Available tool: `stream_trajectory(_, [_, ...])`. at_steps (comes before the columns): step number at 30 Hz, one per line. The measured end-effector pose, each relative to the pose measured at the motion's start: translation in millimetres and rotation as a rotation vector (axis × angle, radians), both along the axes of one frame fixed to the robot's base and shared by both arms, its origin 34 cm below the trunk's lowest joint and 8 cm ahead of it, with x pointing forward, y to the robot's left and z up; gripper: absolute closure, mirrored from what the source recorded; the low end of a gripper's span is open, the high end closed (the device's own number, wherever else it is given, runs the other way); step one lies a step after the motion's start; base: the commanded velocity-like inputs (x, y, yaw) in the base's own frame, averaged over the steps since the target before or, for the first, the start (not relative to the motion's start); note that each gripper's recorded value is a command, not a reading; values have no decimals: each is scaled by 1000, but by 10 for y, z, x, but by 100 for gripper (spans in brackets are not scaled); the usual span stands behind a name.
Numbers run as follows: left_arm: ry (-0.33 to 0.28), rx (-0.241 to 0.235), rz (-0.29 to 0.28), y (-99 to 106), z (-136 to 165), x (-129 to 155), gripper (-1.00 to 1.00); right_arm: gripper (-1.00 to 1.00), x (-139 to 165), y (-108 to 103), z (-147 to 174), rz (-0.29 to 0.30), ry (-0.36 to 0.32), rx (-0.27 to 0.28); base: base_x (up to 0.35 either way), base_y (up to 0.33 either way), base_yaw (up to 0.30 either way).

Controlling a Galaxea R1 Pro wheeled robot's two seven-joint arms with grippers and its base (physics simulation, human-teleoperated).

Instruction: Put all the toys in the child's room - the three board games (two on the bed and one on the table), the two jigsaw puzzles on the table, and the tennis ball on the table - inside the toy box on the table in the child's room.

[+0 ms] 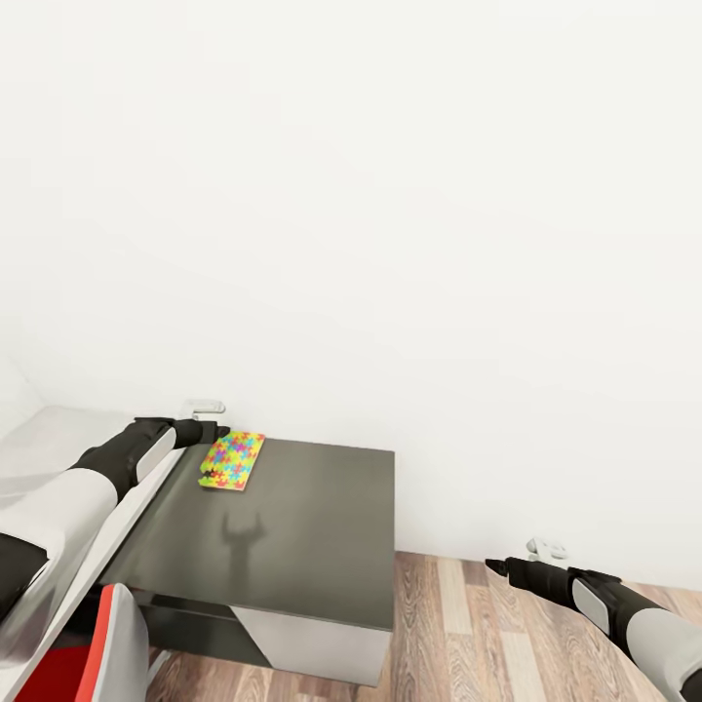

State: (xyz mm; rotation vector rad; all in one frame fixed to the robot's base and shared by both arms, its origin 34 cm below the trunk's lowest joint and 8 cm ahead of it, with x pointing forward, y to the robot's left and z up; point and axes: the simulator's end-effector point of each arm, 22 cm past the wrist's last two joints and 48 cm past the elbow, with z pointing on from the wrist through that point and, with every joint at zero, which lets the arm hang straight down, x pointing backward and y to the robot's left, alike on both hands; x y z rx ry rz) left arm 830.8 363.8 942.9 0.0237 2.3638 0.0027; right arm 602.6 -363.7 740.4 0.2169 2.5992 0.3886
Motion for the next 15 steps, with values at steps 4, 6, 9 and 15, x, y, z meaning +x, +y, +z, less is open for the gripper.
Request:
stream_trajectory(4, [0, 0, 1, 7, 0, 0, -100, -100, 1, -1, -1, 0, 0, -1, 48, 33, 0])
stream_trajectory(6, [0, 1, 1, 14, 1, 0, -100, -100, 1, 2, -2, 0, 0, 0, 17, 12, 0])
stream_trajectory(9, [0, 0, 1, 14, 0, 0, -100, -100, 1, 6, -3, 0, 0, 0, 7, 45, 0])
stream_trajectory(15, [0, -1, 1, 2, -2, 0, -100, -100, 1, 6, -4, 0, 1, -1, 2, 49, 0])
